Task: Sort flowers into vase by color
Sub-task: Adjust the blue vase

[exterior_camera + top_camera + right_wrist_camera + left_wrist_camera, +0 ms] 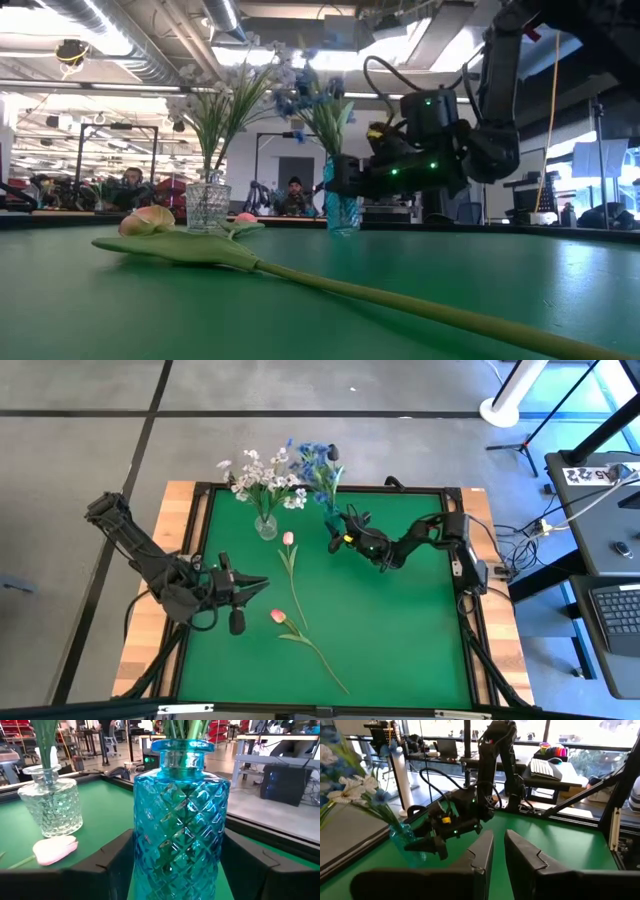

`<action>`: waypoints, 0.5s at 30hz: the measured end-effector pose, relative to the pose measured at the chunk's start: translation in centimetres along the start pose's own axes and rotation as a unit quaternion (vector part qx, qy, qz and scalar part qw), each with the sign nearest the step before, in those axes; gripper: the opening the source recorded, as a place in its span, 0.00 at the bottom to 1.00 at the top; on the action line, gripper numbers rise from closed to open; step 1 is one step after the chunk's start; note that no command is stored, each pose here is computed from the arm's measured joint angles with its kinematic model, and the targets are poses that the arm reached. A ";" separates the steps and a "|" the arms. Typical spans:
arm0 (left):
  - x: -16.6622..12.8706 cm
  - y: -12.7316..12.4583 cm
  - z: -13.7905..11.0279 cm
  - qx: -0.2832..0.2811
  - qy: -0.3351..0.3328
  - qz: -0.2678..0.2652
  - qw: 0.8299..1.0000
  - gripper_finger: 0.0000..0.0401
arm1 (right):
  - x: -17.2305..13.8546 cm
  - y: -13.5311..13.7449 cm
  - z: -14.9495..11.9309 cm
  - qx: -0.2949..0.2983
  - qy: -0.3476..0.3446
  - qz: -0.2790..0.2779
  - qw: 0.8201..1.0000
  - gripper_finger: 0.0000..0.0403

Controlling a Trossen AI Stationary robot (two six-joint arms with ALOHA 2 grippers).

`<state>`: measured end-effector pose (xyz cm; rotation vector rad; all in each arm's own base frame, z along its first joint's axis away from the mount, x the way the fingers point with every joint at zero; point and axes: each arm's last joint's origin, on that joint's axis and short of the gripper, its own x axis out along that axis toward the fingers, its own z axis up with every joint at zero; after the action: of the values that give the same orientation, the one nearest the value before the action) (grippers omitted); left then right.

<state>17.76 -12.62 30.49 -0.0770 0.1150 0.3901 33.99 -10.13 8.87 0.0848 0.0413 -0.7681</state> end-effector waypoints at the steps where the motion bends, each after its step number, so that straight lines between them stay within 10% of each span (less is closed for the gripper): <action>1: 0.0 0.0 -0.1 -0.001 0.002 0.001 1.000 0.11 | 0.1 0.0 -0.1 -0.001 0.001 -0.001 1.000 0.60; 15: 0.0 0.2 -0.5 -0.002 0.014 0.005 1.000 0.11 | -0.9 1.6 -1.5 -0.069 0.029 0.035 0.997 0.60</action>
<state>17.63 -12.51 29.97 -0.0849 0.1425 0.3997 34.44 -8.23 7.58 -0.0236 0.1453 -0.6909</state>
